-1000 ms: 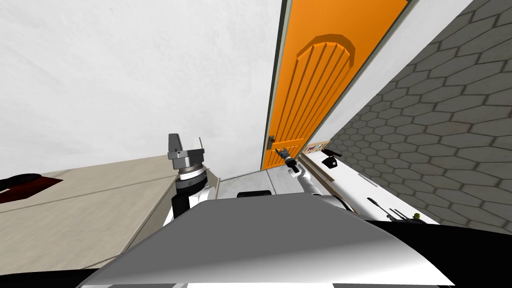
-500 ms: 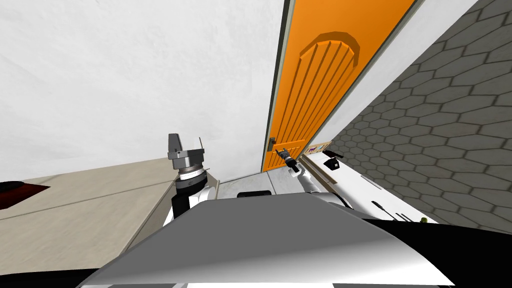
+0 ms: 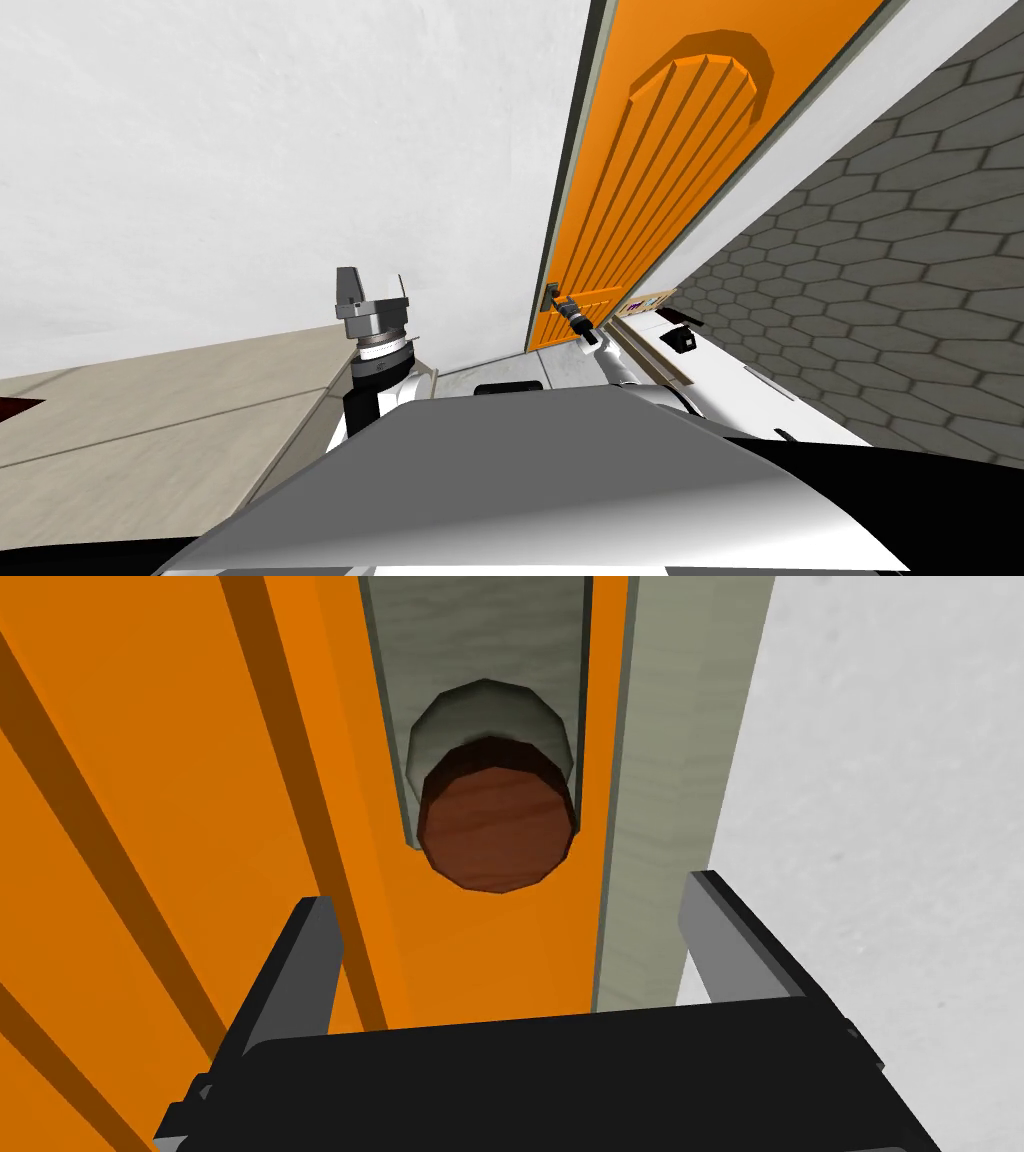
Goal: Pull the door open
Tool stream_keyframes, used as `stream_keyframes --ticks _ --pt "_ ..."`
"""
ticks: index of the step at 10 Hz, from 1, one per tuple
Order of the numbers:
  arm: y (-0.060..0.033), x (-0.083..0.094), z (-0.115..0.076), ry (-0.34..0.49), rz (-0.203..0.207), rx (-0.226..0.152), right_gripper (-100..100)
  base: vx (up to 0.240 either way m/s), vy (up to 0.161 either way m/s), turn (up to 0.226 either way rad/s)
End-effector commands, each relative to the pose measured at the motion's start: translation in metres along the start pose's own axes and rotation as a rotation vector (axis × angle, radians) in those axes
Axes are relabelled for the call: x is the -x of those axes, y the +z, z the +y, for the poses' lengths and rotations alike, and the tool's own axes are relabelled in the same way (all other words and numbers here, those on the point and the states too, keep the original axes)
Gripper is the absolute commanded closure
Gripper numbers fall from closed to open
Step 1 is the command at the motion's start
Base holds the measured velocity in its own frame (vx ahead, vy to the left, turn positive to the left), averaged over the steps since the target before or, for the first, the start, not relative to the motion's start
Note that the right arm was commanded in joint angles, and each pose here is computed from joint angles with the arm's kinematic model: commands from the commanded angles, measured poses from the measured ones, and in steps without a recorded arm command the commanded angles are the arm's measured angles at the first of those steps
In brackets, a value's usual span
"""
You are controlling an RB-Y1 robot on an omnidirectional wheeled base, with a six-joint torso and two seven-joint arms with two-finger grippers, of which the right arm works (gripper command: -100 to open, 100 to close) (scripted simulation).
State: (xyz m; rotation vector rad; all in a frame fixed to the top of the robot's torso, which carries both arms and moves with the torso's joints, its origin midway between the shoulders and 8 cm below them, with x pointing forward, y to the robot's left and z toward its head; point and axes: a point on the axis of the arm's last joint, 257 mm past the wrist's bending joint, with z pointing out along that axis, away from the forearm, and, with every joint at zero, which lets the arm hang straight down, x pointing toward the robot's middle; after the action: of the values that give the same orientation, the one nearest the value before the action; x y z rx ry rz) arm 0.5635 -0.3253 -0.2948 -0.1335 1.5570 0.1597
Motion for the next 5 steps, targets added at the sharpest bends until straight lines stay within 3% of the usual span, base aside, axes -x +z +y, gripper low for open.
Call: stream_keyframes --ticks 1,3,4,5 --pt "0.0003 -0.0007 -0.0005 0.0 0.0 -0.005 -100 0.194 0.022 0.036" --pt "0.0005 -0.0013 -0.0008 0.0 0.001 -0.01 -100 0.182 0.032 0.023" --pt "0.0006 -0.001 -0.0006 0.0 0.0 -0.008 -100 0.068 0.01 0.005" --pt "0.0006 -0.001 -0.0006 0.0 0.0 -0.008 100 -0.01 -0.001 -0.011"
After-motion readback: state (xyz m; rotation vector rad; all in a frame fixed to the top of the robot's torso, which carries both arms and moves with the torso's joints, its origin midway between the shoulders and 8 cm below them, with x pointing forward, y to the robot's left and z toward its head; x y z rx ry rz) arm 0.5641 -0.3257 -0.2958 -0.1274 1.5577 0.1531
